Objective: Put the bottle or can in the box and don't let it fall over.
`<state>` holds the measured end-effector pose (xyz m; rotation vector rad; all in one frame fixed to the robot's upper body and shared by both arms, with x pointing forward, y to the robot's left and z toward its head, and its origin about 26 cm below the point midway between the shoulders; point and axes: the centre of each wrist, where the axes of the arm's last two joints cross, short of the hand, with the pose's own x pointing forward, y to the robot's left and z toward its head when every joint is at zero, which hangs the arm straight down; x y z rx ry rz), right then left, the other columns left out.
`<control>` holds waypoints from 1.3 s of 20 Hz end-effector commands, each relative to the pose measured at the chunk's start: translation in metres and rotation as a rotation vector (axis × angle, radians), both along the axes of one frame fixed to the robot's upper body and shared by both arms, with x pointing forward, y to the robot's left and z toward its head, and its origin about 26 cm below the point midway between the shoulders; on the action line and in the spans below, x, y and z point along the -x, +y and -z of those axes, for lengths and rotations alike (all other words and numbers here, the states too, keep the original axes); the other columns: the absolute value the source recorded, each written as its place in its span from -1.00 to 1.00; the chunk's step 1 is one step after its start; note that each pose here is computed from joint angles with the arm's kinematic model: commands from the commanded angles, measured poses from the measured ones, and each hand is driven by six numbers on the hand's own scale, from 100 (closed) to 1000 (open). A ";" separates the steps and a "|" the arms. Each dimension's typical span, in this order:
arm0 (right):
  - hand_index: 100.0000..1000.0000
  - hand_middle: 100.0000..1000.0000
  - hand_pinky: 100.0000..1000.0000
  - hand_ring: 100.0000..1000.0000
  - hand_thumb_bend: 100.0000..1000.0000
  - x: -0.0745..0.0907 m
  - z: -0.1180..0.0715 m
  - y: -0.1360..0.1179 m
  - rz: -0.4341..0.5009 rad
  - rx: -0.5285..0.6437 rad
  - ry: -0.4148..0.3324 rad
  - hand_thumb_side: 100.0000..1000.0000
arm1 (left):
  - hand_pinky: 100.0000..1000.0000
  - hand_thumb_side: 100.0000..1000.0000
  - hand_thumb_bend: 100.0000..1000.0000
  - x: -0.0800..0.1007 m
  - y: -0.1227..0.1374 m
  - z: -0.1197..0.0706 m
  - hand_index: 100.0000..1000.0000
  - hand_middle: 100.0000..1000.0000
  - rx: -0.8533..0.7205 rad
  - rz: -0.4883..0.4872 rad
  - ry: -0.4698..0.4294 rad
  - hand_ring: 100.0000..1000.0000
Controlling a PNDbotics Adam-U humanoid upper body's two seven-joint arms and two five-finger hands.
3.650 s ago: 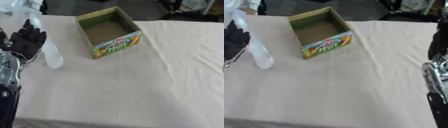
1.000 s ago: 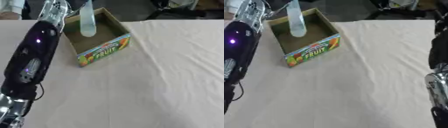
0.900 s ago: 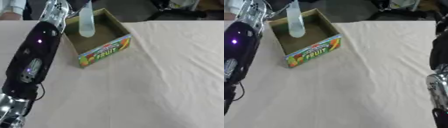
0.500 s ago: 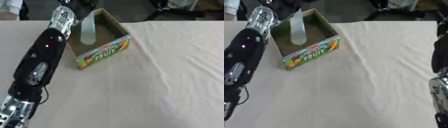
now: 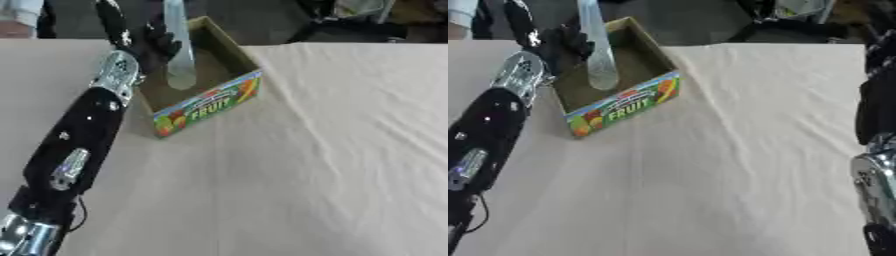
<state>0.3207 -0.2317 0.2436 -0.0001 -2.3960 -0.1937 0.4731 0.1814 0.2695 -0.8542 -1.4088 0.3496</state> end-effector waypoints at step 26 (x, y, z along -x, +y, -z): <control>0.74 0.86 1.00 0.88 -1.00 0.002 0.013 -0.022 0.093 -0.002 0.036 0.46 | -1.00 1.00 0.40 0.056 0.077 -0.024 0.93 -1.00 0.145 -0.231 -0.160 -1.00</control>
